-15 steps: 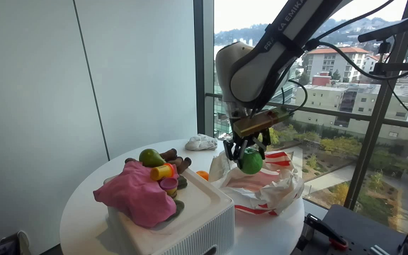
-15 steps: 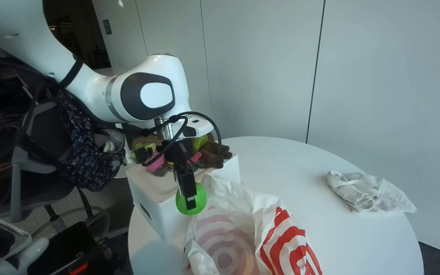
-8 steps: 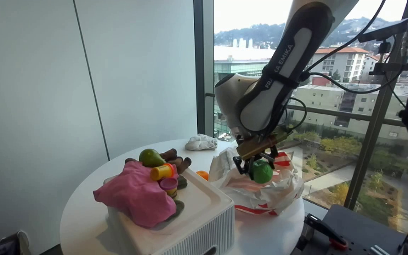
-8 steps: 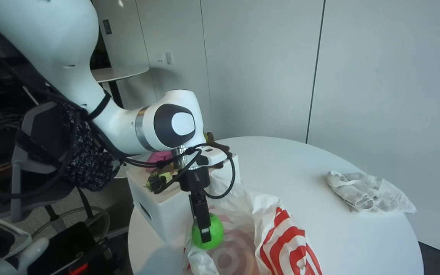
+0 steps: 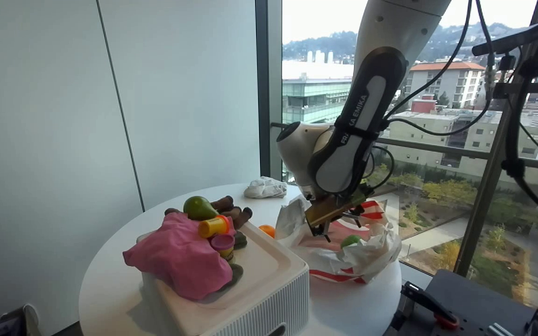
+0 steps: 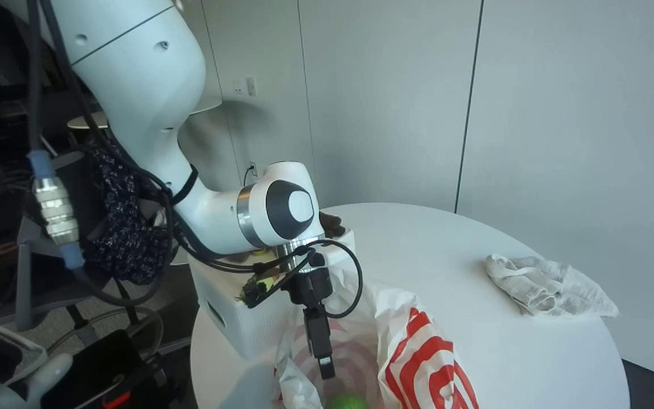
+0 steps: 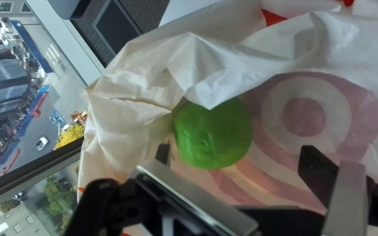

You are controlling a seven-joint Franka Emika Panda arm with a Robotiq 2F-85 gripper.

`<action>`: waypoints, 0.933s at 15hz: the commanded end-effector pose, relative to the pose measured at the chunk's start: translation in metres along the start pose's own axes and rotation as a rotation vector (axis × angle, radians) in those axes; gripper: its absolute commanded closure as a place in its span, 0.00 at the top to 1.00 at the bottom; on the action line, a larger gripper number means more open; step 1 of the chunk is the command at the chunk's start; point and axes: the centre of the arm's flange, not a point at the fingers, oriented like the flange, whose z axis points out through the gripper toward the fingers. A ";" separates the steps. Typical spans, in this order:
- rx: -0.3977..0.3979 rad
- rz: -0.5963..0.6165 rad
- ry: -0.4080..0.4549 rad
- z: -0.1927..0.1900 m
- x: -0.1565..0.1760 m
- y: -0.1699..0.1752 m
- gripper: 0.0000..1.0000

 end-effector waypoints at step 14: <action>0.441 -0.386 0.080 -0.271 -0.093 -0.036 1.00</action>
